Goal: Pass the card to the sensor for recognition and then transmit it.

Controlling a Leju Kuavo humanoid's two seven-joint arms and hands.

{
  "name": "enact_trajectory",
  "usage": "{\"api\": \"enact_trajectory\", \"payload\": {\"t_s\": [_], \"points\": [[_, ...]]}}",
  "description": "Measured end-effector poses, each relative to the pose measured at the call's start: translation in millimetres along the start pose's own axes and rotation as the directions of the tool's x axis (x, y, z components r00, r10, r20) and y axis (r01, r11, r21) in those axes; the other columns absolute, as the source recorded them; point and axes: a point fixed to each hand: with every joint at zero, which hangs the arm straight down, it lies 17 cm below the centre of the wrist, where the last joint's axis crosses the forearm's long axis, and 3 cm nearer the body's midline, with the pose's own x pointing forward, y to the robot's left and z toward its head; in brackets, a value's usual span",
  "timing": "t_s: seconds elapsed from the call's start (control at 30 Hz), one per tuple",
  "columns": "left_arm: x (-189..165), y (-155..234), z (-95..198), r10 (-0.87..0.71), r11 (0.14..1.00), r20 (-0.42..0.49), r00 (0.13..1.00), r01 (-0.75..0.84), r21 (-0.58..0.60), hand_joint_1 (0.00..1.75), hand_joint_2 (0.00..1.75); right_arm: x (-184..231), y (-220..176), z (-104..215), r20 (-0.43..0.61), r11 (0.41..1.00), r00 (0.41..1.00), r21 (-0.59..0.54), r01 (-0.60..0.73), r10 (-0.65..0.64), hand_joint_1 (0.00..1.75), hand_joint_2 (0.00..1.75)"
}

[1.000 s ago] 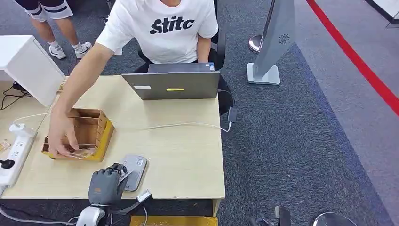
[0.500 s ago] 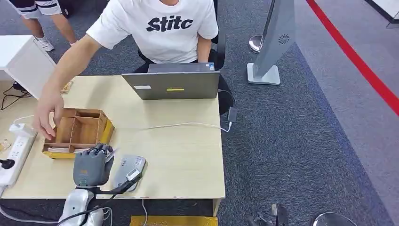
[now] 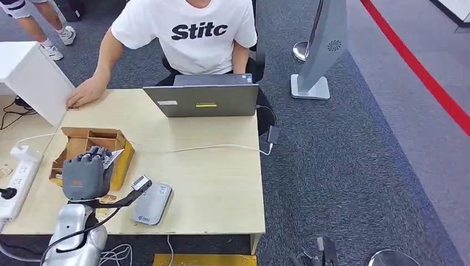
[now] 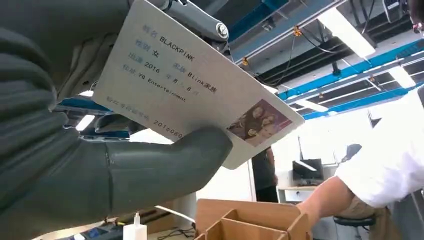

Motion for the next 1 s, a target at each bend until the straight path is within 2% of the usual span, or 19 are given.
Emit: {"api": "enact_trajectory", "payload": {"t_s": [0.7,1.0], "points": [[-20,9,-15,-0.038,0.999,-0.031,0.999,0.039,0.018,1.75,1.75,1,3,-1,-0.003,1.0,1.0,0.01,0.002,-0.002,0.0,1.75],[-35,15,-41,-0.062,0.998,-0.047,0.997,0.064,0.025,1.75,1.75,1,4,-2,-0.01,1.0,1.0,0.014,-0.003,0.003,0.0,1.75]]}}
